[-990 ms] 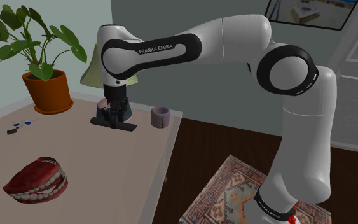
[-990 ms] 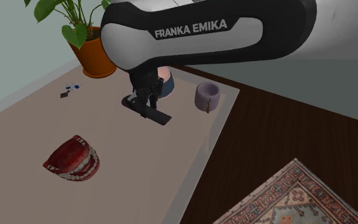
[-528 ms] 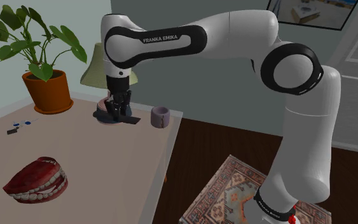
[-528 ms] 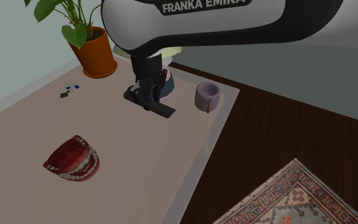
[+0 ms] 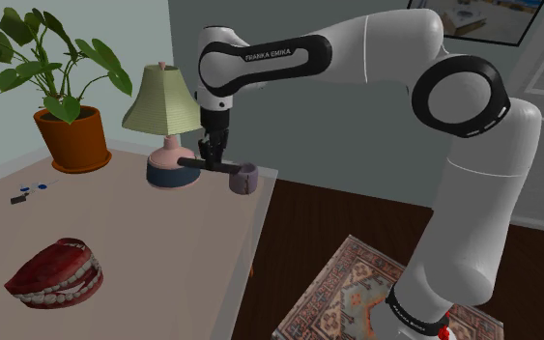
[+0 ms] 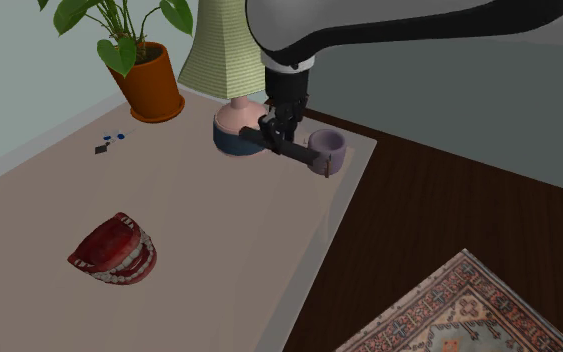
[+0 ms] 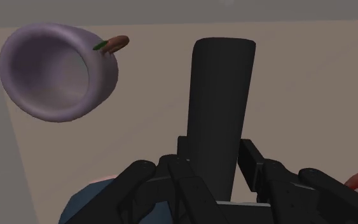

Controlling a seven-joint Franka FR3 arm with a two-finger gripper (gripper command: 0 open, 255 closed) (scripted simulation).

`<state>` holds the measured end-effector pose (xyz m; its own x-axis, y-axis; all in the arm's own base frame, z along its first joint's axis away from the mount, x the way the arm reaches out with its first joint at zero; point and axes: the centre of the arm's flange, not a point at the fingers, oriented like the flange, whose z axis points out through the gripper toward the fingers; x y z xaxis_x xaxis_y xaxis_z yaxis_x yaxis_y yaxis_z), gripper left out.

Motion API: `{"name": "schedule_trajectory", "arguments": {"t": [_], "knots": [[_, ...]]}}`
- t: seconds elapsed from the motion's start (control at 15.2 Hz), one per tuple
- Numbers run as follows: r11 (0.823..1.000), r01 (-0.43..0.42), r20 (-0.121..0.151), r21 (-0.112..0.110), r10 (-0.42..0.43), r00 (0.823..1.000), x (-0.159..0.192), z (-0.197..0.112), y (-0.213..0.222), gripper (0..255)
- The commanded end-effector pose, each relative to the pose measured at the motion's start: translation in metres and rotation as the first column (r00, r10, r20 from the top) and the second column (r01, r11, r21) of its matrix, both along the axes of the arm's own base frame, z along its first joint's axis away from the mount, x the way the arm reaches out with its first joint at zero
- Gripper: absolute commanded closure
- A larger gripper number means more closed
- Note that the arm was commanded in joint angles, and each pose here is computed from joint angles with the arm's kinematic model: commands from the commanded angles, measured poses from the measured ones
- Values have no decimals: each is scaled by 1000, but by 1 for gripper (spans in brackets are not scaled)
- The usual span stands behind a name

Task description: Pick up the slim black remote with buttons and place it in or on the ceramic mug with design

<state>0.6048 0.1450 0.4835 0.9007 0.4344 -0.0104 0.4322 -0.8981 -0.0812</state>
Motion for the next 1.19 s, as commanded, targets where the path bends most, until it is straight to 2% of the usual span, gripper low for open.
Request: {"name": "schedule_trajectory", "arguments": {"t": [0.0,0.73,1.12], "knots": [[1000,-1,1,0,1,1000,-2,-1,-25,255],[1000,-1,1,0,1,1000,-3,-6,-166,255],[1000,-1,1,0,1,1000,-3,-37,-166,255]]}}
